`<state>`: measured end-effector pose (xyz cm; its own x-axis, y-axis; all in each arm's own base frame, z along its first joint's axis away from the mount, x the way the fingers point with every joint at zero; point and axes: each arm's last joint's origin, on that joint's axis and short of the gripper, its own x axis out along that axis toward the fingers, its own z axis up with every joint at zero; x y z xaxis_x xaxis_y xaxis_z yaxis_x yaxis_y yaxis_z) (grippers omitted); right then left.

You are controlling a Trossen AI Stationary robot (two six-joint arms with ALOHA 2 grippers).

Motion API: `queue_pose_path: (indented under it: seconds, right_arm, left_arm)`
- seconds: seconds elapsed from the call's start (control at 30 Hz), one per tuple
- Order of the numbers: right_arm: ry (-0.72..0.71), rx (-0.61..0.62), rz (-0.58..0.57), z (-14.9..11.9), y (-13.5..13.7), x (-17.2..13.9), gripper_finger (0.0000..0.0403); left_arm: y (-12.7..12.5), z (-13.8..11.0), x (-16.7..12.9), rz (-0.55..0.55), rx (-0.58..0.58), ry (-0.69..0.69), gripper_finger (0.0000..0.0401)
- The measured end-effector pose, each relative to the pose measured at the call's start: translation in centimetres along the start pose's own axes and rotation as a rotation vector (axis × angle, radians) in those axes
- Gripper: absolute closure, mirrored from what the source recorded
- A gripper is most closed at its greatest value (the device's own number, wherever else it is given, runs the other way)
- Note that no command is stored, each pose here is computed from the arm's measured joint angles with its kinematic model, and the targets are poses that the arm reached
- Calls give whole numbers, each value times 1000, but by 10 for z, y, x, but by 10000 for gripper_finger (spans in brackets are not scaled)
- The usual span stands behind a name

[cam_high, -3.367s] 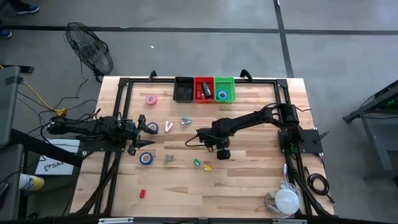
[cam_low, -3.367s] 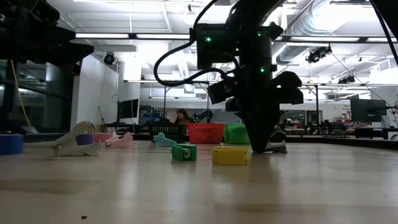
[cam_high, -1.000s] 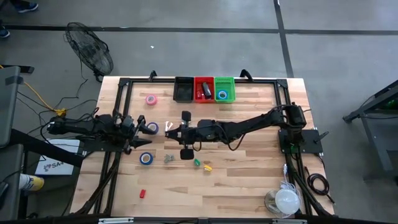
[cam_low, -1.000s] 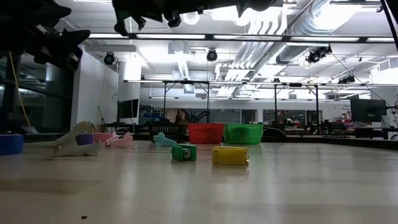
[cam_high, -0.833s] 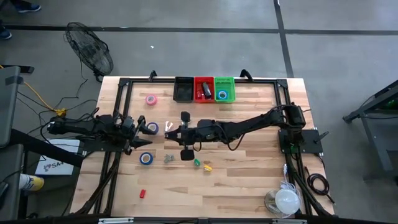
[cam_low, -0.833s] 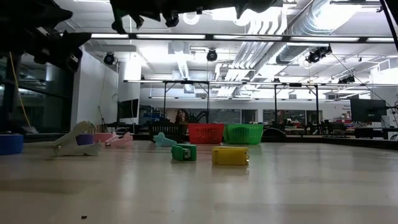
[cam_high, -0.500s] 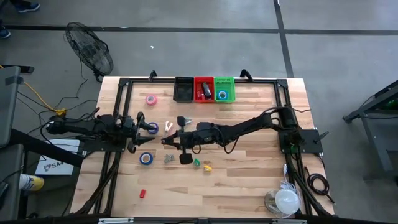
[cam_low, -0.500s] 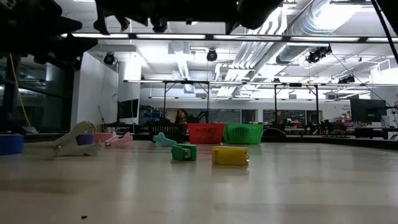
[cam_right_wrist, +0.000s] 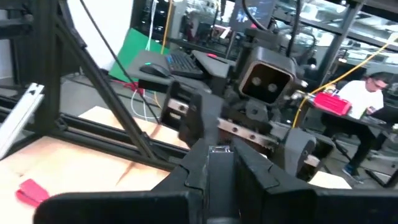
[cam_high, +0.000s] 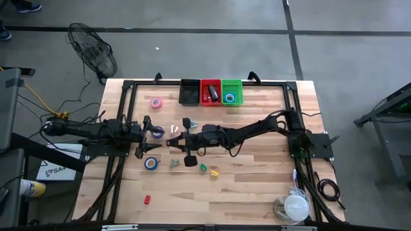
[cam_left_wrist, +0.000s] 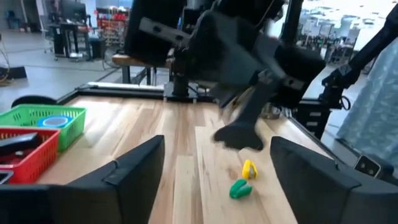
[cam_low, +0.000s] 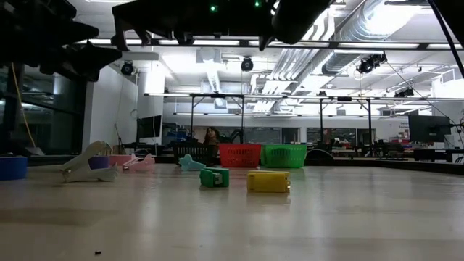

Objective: Pick and place Stapler, Stapler remover, tape
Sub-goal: Put the black staple remover into the black bin

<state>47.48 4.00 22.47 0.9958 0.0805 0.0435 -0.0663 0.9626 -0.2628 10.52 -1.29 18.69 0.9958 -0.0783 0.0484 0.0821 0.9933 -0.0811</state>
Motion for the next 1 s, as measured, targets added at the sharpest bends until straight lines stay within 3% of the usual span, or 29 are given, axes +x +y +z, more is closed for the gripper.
queue_pose_path:
  seconds: [0.2,1.0]
  right_arm:
    - [14,-4,-66,-1,-4,0,367]
    - [27,29,-81,-3,-8,0,367]
  left_arm:
    - [0,1,4,5,23,-8,95]
    - [0,2,29,61,25,-54,95]
